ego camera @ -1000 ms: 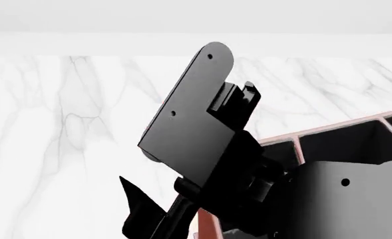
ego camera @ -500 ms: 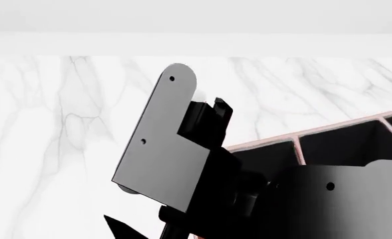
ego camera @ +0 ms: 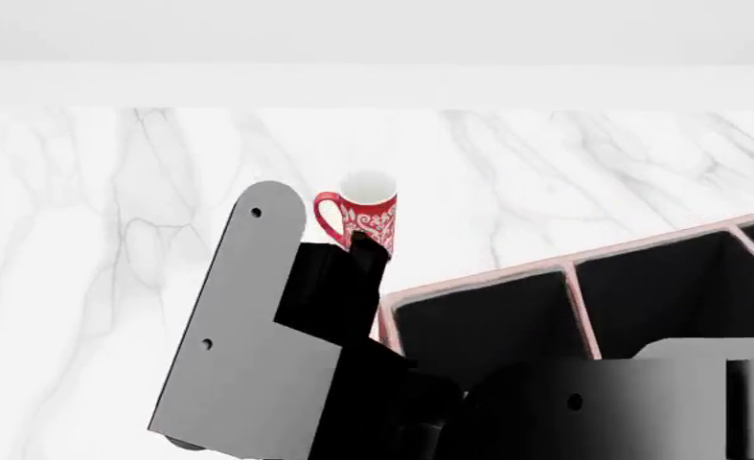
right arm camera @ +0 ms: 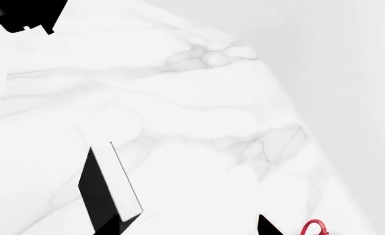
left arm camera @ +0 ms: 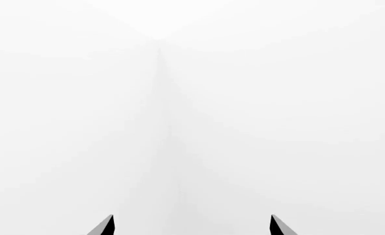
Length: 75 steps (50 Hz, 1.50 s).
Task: Pick up the book and place it in the left compartment of the caddy.
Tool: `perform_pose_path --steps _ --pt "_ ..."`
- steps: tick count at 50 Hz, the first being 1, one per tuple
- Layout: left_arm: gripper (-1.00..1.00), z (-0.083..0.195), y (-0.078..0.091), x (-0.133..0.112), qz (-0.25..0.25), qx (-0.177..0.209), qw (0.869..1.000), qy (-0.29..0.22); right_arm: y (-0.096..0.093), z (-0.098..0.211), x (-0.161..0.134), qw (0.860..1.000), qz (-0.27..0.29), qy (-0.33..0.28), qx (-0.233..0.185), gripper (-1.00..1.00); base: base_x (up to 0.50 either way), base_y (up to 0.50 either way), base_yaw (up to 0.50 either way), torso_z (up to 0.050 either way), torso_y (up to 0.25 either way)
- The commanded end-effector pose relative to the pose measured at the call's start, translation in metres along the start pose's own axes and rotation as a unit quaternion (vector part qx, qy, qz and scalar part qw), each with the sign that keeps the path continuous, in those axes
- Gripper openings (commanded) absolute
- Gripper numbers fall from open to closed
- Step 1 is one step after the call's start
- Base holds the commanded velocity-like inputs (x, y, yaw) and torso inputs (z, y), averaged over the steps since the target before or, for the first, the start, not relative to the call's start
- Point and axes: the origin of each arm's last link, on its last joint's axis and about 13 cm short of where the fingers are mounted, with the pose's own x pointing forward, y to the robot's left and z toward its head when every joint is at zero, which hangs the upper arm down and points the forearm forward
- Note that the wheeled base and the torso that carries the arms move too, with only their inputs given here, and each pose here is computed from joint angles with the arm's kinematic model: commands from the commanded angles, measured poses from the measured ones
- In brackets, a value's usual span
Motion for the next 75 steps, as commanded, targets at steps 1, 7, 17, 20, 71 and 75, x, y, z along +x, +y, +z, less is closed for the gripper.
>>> perform_pose_path --steps 1,7,17,20,71,75 --pt "1.0 0.0 -0.001 0.001 -0.001 0.0 1.0 0.001 0.008 0.002 0.007 1.0 0.022 -0.006 -0.005 1.0 0.0 0.0 0.0 0.0 0.0" --pt "1.0 0.0 0.0 0.0 0.0 0.001 1.0 0.0 0.011 0.002 0.01 0.999 0.03 -0.009 -0.007 1.0 0.0 0.0 0.0 0.0 0.0" --pt "1.0 0.0 -0.001 0.0 -0.002 0.001 1.0 0.001 0.01 -0.005 0.021 0.999 0.026 -0.02 0.009 1.0 0.0 0.0 0.0 0.0 0.0" --pt "1.0 -0.001 -0.001 0.001 -0.002 0.001 1.0 0.003 0.005 -0.007 0.027 0.999 0.015 -0.027 0.016 1.0 0.0 0.0 0.0 0.0 0.0" --pt "1.0 -0.001 -0.002 0.002 -0.005 0.002 1.0 0.005 0.038 -0.052 0.059 0.988 0.095 -0.048 0.108 1.0 0.0 0.0 0.0 0.0 0.0" --pt "1.0 -0.001 -0.003 0.002 -0.005 0.002 1.0 0.005 0.037 -0.056 0.057 0.989 0.09 -0.043 0.113 1.0 0.0 0.0 0.0 0.0 0.0"
